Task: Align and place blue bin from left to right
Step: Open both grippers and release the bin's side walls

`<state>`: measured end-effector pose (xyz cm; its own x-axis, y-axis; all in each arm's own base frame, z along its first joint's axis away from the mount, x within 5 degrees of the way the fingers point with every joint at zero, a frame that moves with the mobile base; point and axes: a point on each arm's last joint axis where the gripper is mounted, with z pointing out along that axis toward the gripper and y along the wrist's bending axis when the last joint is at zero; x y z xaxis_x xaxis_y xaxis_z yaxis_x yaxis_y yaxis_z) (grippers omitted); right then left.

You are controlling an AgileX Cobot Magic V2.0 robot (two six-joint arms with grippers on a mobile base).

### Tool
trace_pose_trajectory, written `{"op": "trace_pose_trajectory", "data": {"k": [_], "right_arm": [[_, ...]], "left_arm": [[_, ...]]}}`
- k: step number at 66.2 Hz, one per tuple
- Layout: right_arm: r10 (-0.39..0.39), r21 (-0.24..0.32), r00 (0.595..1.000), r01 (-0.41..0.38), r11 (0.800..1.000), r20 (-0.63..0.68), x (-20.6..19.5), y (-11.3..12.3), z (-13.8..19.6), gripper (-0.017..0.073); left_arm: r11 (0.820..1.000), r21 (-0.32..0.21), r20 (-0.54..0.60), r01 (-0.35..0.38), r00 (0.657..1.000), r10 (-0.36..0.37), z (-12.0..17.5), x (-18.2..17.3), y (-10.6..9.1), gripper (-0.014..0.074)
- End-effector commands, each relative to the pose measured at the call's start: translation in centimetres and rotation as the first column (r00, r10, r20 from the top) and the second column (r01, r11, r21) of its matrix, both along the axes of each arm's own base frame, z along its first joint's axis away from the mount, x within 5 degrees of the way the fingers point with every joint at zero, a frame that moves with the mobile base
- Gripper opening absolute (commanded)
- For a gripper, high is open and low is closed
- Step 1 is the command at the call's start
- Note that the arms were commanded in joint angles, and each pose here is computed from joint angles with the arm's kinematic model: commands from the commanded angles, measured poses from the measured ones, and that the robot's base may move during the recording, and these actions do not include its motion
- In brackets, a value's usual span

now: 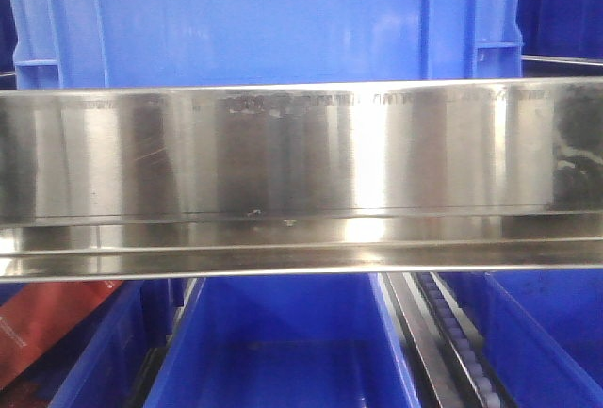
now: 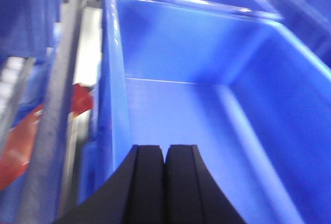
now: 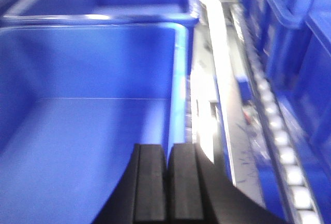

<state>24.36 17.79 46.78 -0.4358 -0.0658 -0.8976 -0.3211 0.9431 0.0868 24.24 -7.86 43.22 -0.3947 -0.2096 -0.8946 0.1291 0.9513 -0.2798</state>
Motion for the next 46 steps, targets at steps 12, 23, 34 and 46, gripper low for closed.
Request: {"op": "trace_pose_trajectory", "data": {"k": [12,23,34,46], "right_arm": [[0.153,0.045,0.970,-0.164,0.985,0.188,-4.5,-2.0,-2.1,-0.0080],[0.191,0.029,0.962,-0.200,0.979,0.197,-6.9,-3.9,-5.1,-0.0080],[0.262,-0.016,0.921,-0.269,0.963,0.287,-9.5,-5.7,-8.2,-0.0080],[0.329,0.005,0.863,-0.358,0.934,0.383,-12.2,-7.1,-10.7,-0.0080]], "left_arm": [[0.998,-0.051,0.130,0.038,0.991,-0.031,-0.5,-3.6,0.9,-0.0111],[0.997,-0.062,0.172,0.056,0.984,-0.045,-2.2,-5.4,1.4,-0.0111],[0.994,-0.059,0.233,0.087,0.970,-0.071,-5.2,-7.4,1.9,-0.0111],[0.992,-0.031,0.309,0.125,0.945,-0.109,-8.7,-9.7,2.5,-0.0111]]}}
